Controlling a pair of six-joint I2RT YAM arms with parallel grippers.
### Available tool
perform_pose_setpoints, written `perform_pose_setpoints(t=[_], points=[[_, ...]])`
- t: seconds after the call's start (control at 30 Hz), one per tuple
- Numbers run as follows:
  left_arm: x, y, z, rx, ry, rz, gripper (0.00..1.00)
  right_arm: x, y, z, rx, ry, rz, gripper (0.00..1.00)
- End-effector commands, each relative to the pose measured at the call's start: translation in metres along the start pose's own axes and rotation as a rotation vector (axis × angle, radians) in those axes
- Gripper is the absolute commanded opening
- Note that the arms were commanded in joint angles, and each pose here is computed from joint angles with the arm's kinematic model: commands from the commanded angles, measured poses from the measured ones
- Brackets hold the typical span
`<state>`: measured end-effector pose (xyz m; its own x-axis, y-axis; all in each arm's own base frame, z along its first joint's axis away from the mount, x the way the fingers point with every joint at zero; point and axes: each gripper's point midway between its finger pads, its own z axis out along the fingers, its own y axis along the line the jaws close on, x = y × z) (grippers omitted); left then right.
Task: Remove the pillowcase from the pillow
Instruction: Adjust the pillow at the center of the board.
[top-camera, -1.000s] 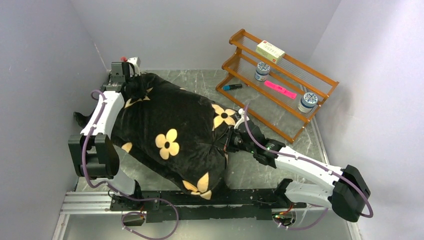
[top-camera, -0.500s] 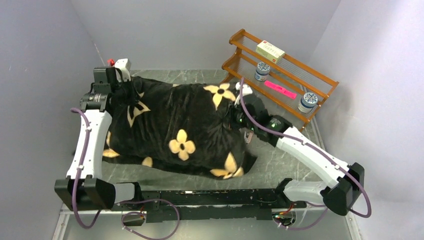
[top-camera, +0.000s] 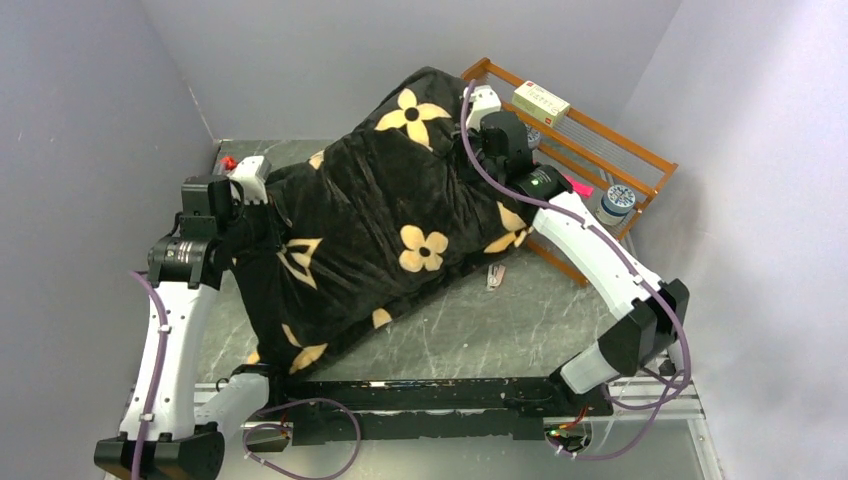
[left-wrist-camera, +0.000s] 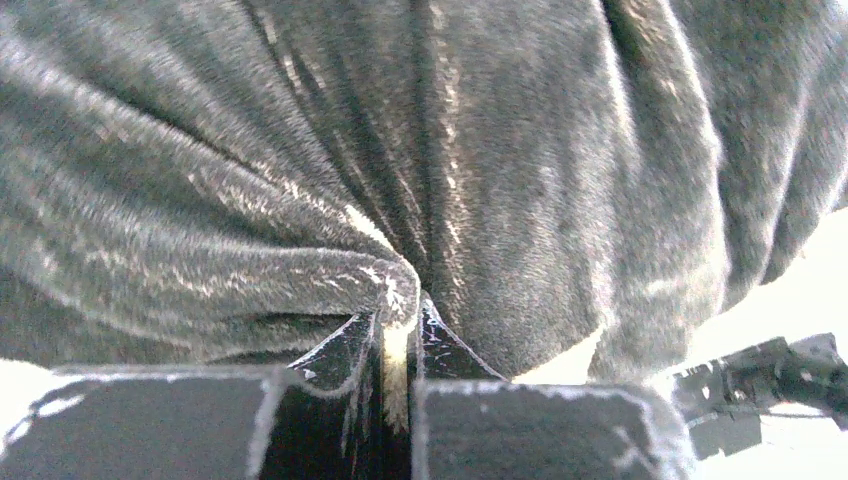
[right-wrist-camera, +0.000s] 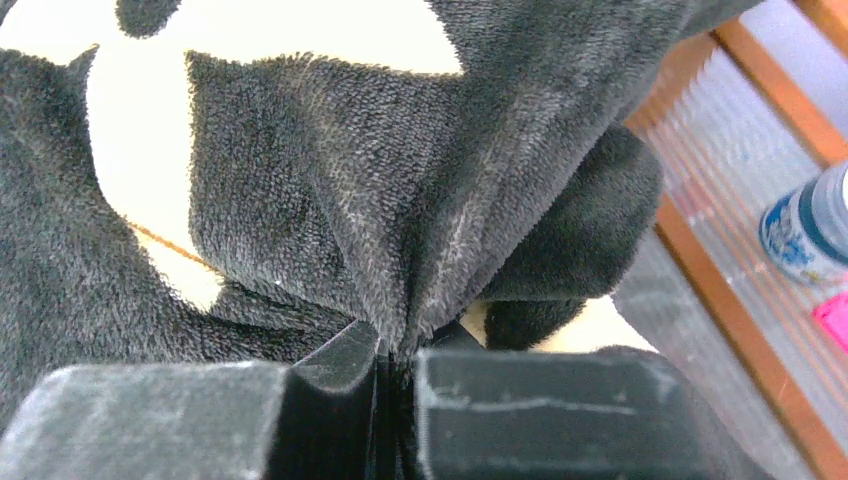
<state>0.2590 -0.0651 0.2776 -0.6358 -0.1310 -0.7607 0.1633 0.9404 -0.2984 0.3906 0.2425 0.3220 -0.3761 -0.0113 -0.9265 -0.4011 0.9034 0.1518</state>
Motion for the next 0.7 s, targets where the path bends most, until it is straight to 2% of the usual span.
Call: perform_pose_setpoints(t=[0.0,0.2,0.33,0.53,0.67], points=[[-0.015,-0.09,-0.034,0.438,-0.079,0.081,0.05,-0.111,0.051,-0.016,-0.21,-0.347,-0.053,0.0],[-0.013,-0.132,-0.073,0.656,-0.118,0.186,0.05,-0.127,0.06,0.009,-0.232,-0.379,-0.112,0.0],[-0.007,-0.153,-0.097,0.798,-0.148,0.251,0.05,-0.125,0.079,0.023,-0.324,-0.378,-0.117,0.0],[0.012,-0.139,-0.074,0.744,-0.117,0.219,0.05,-0.102,0.107,0.053,-0.451,-0.331,-0.12,0.0],[0.033,-0.126,-0.053,0.702,-0.072,0.181,0.05,-0.07,0.136,0.081,-0.504,-0.245,-0.155,0.0]])
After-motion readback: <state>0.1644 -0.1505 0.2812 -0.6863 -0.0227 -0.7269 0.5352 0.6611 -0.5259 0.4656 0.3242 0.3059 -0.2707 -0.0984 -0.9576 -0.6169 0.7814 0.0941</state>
